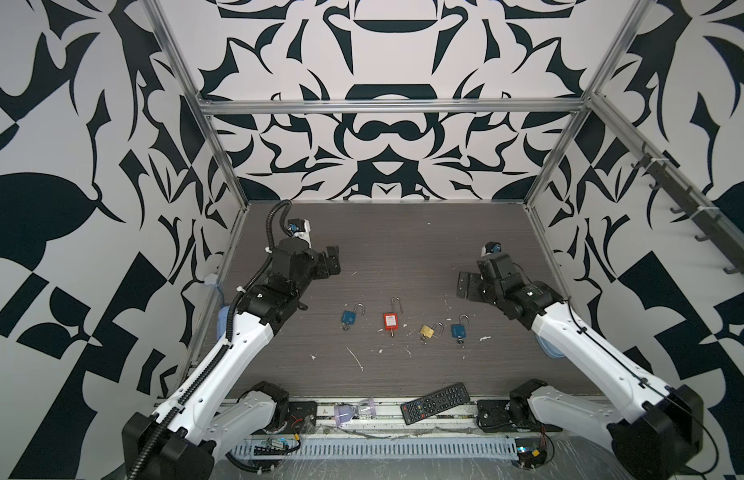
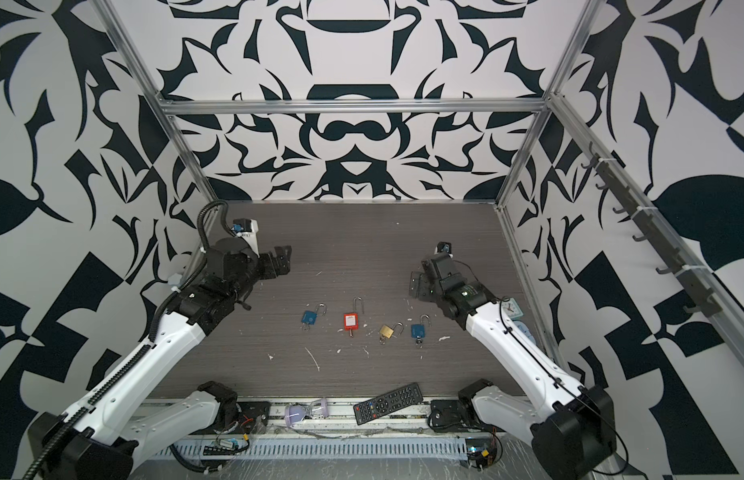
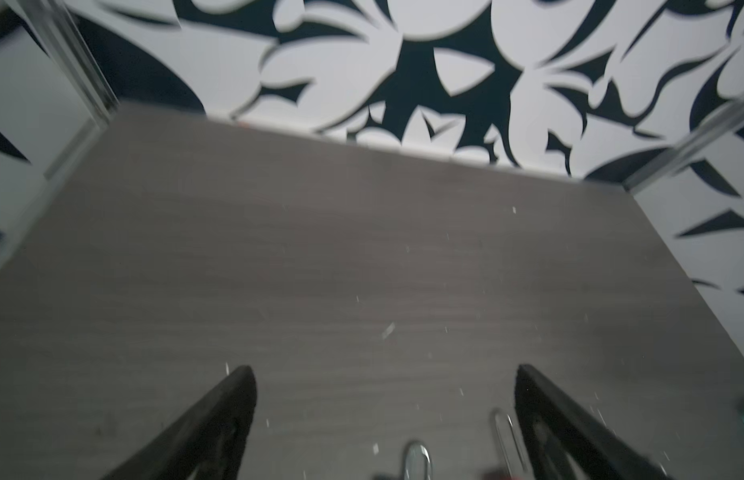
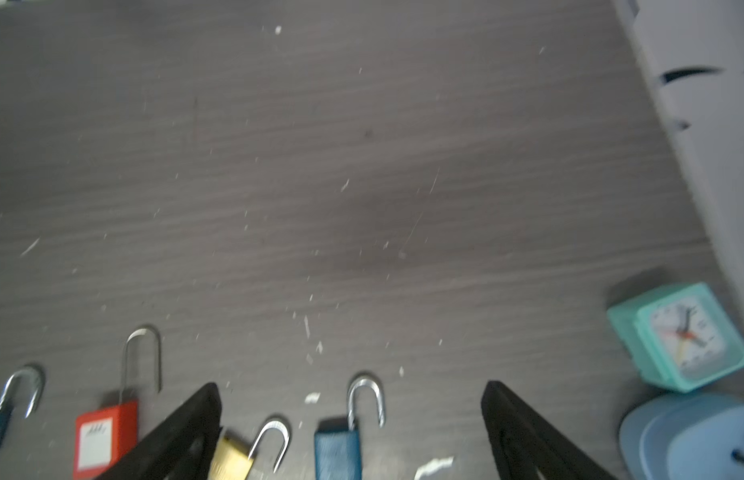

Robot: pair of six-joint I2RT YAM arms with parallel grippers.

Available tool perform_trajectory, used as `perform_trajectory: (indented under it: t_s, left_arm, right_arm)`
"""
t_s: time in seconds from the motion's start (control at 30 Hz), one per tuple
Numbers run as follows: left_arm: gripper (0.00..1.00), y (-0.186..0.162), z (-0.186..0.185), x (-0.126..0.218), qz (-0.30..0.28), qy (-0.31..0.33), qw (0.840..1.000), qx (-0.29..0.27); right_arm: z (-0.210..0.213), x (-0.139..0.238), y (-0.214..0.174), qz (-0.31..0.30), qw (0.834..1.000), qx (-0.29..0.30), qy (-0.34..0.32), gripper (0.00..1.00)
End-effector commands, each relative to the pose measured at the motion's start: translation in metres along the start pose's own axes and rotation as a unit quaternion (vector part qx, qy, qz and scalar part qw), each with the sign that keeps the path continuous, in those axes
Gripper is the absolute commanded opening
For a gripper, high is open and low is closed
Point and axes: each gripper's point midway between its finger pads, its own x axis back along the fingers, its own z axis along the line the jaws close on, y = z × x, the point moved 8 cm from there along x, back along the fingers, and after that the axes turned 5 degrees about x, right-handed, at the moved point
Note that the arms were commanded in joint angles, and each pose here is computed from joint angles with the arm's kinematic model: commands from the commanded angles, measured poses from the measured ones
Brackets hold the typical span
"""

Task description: Lock with the key

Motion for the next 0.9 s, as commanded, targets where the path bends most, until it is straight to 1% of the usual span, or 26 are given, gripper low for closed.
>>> perform_trajectory:
  t_s: [0.0,0.1,0.17,0.27,0.33,0.43,0.47,0.57,0.67,0.77,0.8,0.83,0.87]
  left_arm:
    - [0.99,-0.058,0.007,0.017,0.165,-0.014,0.984,0.059]
    - [0.99,-0.077,0.007,0.022,0.193,-0.034,0.978,0.074]
    - [0.99,-0.085,0.005,0.023,0.205,-0.042,0.975,0.072]
    - [0.99,-0.098,0.002,0.023,0.234,-0.049,0.969,0.068]
    - [0.99,-0.107,-0.002,0.022,0.255,-0.062,0.963,0.069]
    - [0.99,-0.117,-0.008,0.02,0.275,-0.089,0.955,0.073]
    - [0.99,-0.118,-0.01,0.021,0.278,-0.095,0.953,0.074]
    - [0.99,-0.118,-0.013,0.022,0.278,-0.102,0.952,0.077]
    - [1.0,-0.113,-0.015,0.023,0.268,-0.103,0.955,0.075]
    - [0.99,-0.111,-0.016,0.022,0.264,-0.103,0.956,0.078]
    - [0.98,-0.112,-0.016,0.021,0.264,-0.103,0.956,0.079]
    - [0.98,-0.112,-0.017,0.02,0.264,-0.105,0.955,0.081]
    - [0.97,-0.113,-0.017,0.019,0.265,-0.105,0.955,0.082]
  right_arm:
    - [-0.003,0.021,-0.037,0.046,0.998,-0.044,0.006,1.0]
    - [0.002,0.018,-0.055,0.043,0.997,-0.055,0.039,1.0]
    - [0.003,0.017,-0.063,0.042,0.996,-0.053,0.051,1.0]
    - [0.001,0.018,-0.067,0.037,0.998,-0.05,0.031,1.0]
    - [0.001,0.018,-0.07,0.06,0.996,-0.054,0.023,1.0]
    - [0.007,0.011,-0.077,0.122,0.992,-0.03,0.007,1.0]
    - [0.009,0.007,-0.08,0.132,0.991,-0.025,0.001,0.99]
    - [0.013,-0.001,-0.088,0.132,0.991,-0.034,0.007,0.93]
    - [0.014,-0.008,-0.091,0.132,0.991,-0.037,0.004,0.84]
    - [0.016,-0.014,-0.089,0.128,0.991,-0.027,-0.004,0.78]
    - [0.016,-0.019,-0.09,0.131,0.991,-0.022,-0.013,0.7]
    - [0.017,-0.022,-0.091,0.135,0.991,-0.018,-0.017,0.67]
    - [0.018,-0.027,-0.092,0.14,0.99,-0.008,-0.023,0.66]
